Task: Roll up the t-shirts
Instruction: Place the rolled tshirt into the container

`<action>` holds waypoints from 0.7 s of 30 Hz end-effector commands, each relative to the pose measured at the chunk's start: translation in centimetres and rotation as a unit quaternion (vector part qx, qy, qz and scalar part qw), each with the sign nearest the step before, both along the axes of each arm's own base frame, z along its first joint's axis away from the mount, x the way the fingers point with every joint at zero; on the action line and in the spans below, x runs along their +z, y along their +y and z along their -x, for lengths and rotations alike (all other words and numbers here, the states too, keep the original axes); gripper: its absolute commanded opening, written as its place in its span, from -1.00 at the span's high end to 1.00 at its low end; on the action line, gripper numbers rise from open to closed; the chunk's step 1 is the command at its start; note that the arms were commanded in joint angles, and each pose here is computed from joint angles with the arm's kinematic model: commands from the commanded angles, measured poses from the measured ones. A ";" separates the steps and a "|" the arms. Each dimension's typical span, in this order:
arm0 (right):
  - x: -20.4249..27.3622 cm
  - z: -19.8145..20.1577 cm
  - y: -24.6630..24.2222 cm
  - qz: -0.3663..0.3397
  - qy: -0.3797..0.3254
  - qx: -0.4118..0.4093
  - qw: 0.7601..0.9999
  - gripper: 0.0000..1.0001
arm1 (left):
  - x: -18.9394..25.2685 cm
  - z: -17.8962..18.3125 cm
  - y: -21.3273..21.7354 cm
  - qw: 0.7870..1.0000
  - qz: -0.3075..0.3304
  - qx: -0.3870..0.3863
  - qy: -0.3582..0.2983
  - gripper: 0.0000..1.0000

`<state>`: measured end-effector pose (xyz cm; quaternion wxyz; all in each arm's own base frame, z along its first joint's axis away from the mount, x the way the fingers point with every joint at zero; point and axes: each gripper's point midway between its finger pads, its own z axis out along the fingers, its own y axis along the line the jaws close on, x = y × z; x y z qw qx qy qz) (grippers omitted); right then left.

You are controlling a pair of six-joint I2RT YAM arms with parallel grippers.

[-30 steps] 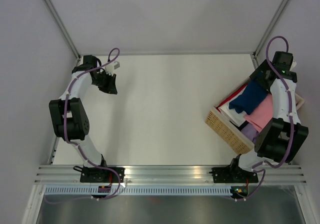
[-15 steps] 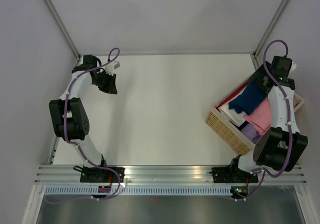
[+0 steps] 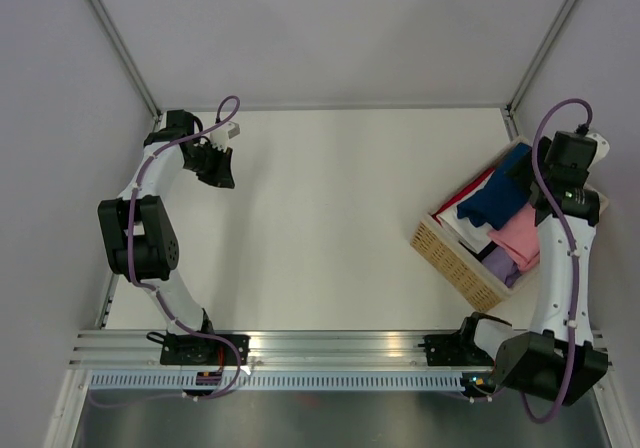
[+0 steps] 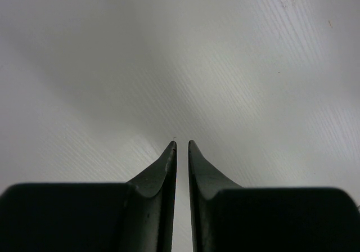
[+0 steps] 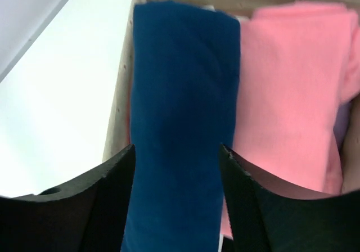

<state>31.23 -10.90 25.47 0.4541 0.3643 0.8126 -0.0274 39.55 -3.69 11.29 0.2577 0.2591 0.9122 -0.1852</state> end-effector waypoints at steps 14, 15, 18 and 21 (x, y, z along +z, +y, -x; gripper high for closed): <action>-7.7 4.1 3.7 -0.128 0.003 -0.051 0.990 0.52 | 1.6 -0.5 0.0 0.999 0.000 -0.016 -0.029 0.64; -8.5 4.1 4.0 -0.138 0.011 -0.052 0.989 0.52 | 1.5 -0.6 0.0 0.999 -0.002 -0.016 -0.028 0.64; -8.8 4.4 3.7 -0.133 0.012 -0.061 0.989 0.52 | 1.5 -0.5 0.0 1.000 -0.001 -0.016 -0.027 0.64; -7.8 4.8 2.9 -0.113 0.001 -0.074 0.991 0.50 | 1.4 -0.5 0.0 1.000 -0.002 -0.015 -0.026 0.64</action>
